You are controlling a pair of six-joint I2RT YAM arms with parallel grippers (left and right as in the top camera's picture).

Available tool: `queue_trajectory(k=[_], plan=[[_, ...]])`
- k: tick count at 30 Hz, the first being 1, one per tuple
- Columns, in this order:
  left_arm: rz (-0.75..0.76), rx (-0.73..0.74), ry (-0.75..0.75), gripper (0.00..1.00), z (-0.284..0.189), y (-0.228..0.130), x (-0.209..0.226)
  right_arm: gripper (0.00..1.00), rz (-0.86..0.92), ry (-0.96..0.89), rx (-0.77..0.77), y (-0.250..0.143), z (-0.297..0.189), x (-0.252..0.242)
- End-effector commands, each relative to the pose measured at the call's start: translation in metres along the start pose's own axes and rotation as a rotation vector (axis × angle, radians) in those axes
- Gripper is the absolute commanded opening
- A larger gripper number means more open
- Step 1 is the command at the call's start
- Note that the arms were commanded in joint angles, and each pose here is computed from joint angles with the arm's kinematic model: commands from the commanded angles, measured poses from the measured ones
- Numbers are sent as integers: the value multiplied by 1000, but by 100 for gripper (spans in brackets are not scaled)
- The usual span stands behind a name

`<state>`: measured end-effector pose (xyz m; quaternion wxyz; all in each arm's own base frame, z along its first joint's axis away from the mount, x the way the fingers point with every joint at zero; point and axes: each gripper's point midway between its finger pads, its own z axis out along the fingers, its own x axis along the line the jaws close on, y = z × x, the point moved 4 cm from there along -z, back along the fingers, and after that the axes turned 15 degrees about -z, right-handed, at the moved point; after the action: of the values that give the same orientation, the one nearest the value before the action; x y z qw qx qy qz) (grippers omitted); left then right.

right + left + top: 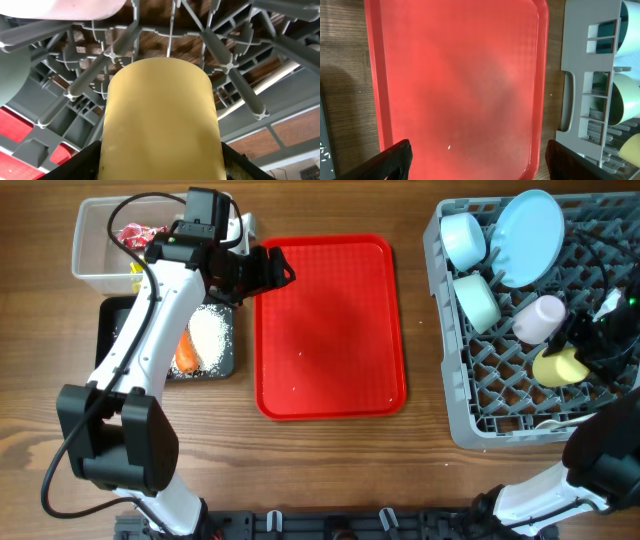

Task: Sort waste into correct bins and load items into the dishwasher rack
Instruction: 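Lower the yellow cup into the rack and open the right gripper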

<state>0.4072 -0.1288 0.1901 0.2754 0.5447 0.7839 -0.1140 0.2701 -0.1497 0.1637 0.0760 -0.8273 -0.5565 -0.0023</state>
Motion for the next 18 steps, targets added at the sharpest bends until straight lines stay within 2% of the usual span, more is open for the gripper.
queue_trajectory(k=[1, 6, 8, 9, 11, 18], plan=[[9, -4, 13, 85, 0, -1, 2, 45, 19, -12, 37, -3, 11, -3], [9, -4, 13, 86, 0, -1, 2, 46, 25, -11, 43, -4, 13, -3], [9, -8, 18, 86, 0, -1, 3, 77, 26, -12, 43, -4, 13, -3], [9, -8, 19, 86, 0, -1, 3, 88, 26, -12, 43, -4, 13, -3], [9, -8, 19, 86, 0, -1, 3, 99, 26, -12, 39, -4, 13, -3], [9, -7, 19, 86, 0, -1, 3, 100, 27, -13, 29, -2, 12, -3]])
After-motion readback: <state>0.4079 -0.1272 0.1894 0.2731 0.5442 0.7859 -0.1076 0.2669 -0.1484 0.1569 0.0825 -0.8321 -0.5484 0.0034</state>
